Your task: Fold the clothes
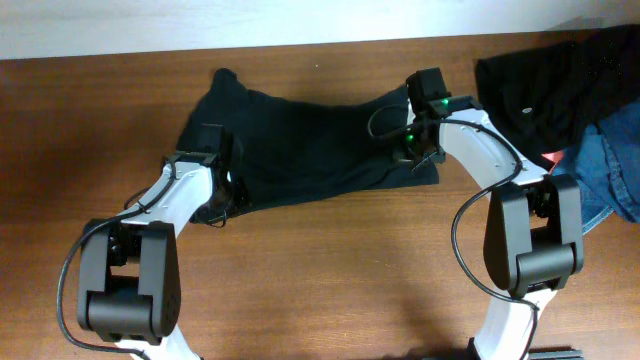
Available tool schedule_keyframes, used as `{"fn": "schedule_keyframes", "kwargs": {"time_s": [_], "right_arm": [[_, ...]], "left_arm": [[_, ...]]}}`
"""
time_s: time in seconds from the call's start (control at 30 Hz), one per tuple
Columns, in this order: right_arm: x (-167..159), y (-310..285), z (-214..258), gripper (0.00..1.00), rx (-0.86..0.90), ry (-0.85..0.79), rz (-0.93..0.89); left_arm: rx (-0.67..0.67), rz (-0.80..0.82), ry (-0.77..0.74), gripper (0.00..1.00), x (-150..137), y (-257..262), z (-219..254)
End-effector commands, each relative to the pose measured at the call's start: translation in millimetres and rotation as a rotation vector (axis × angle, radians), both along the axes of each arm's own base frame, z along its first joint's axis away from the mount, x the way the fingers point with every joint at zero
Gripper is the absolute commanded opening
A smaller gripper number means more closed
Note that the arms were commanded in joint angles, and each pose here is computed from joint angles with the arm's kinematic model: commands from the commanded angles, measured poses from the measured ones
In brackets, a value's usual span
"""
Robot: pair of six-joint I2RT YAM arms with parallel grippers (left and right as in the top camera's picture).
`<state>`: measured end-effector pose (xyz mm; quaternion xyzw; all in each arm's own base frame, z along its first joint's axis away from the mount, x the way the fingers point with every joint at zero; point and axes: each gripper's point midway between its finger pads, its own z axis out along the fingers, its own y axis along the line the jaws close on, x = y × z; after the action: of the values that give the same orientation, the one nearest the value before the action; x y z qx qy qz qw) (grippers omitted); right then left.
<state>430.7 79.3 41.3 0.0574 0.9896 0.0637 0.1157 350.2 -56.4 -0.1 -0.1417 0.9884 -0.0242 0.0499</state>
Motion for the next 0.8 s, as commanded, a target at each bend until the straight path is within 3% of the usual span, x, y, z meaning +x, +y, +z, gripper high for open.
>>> {"fn": "schedule_keyframes", "kwargs": {"time_s": [0.0,0.77], "right_arm": [[-7.3,6.0,-7.2,0.04,0.034,0.025,-0.024],[10.9,-11.7,-24.8,0.04,-0.061,-0.093,-0.054]], "left_arm": [[0.023,-0.014,0.025,0.01,-5.0,2.8,-7.9],[0.024,-0.014,0.026,0.01,-5.2,2.9,-7.9]]}}
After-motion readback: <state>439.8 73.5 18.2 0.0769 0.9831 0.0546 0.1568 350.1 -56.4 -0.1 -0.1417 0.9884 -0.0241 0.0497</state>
